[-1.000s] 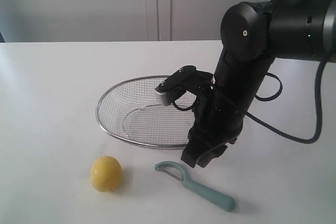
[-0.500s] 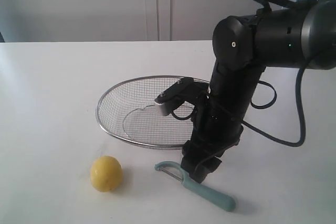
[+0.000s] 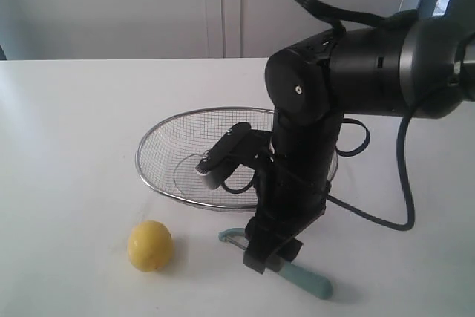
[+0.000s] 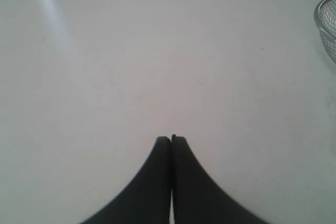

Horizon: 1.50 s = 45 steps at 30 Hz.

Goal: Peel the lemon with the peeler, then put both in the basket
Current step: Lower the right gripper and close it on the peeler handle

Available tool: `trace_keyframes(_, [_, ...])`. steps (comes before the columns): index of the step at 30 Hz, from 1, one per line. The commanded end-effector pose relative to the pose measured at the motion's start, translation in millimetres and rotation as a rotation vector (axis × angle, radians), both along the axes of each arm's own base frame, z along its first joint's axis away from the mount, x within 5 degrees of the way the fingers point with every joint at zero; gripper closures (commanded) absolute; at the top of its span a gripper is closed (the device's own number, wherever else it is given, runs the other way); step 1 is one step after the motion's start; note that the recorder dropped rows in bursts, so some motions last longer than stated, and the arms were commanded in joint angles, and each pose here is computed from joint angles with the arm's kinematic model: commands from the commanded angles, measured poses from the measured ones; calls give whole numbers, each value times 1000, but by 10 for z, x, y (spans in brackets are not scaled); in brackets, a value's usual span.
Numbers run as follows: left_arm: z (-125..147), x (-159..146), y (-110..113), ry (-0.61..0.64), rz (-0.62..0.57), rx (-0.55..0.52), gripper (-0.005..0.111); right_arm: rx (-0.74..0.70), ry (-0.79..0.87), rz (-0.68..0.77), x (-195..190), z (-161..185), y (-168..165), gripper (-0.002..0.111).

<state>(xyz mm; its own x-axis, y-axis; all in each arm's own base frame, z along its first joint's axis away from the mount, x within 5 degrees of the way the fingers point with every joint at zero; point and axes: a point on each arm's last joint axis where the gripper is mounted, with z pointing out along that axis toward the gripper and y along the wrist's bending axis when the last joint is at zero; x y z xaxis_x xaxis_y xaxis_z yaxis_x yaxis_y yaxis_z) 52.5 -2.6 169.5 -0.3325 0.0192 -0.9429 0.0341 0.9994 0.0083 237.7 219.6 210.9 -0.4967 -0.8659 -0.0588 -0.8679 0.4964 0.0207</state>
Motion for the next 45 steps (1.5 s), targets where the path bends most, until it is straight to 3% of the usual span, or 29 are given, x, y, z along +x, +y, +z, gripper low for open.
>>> trace_keyframes(1, [-12,-2,0,0,2,-4,107,-2,-16,22,-45,3,53,45])
trace_keyframes(19, [-12,-2,0,0,2,-4,107,-17,-48,40,-102,-252,-42,45])
trace_keyframes(26, [-12,-2,0,0,2,-4,107,-6,-50,23,-140,-351,-71,54])
trace_keyframes(45, [-12,-2,0,0,2,-4,107,19,-74,11,-207,-536,-134,54])
